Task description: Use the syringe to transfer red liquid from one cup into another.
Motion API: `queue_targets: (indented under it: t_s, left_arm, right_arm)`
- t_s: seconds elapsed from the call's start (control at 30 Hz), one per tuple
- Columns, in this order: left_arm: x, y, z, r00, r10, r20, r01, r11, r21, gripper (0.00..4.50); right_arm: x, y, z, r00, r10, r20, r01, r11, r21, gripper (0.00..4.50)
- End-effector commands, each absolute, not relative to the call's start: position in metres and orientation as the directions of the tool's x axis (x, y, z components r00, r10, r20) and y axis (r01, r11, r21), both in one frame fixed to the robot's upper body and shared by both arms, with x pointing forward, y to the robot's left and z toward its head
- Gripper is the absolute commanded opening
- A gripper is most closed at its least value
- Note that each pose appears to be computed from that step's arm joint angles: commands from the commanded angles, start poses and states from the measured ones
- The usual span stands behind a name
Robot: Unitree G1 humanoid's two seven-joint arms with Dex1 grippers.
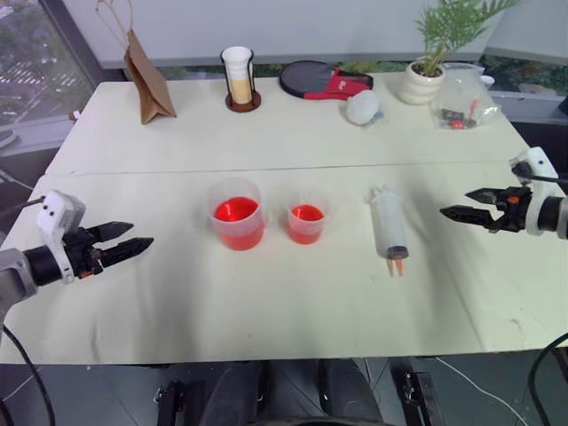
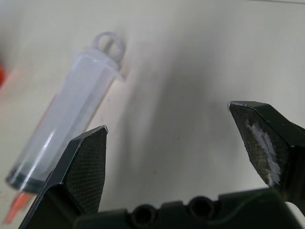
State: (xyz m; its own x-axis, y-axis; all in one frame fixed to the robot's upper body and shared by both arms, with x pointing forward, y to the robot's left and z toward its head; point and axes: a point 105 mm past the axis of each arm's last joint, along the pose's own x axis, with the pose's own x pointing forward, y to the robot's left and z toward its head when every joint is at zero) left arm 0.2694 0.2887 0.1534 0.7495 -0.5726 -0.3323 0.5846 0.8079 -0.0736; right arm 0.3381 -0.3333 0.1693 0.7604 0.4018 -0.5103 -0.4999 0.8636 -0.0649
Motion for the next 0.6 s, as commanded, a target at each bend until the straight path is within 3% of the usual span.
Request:
queue_targets:
  t_s: [0.03, 0.2, 0.53, 0.6]
  left_arm:
    - [0.267, 0.29, 0.164, 0.766, -0.566, -0.304, 0.582, 0.812, -0.046, 3.41]
    - [0.27, 0.291, 0.168, 0.788, -0.553, -0.27, 0.568, 0.823, -0.027, 3.41]
    - [0.275, 0.295, 0.169, 0.804, -0.529, -0.271, 0.553, 0.833, 0.014, 3.41]
    - [0.277, 0.296, 0.171, 0.807, -0.531, -0.257, 0.552, 0.834, 0.01, 4.23]
  right_arm:
    - [0.343, -0.334, 0.183, 0.791, 0.384, -0.476, -0.491, 0.863, -0.121, 4.47]
    - [0.347, -0.342, 0.175, 0.795, 0.299, -0.528, -0.461, 0.863, -0.205, 4.47]
    - [0.353, -0.341, 0.183, 0.802, 0.326, -0.5, -0.457, 0.874, -0.163, 4.47]
    - [0.354, -0.343, 0.185, 0.811, 0.319, -0.491, -0.445, 0.881, -0.162, 4.5]
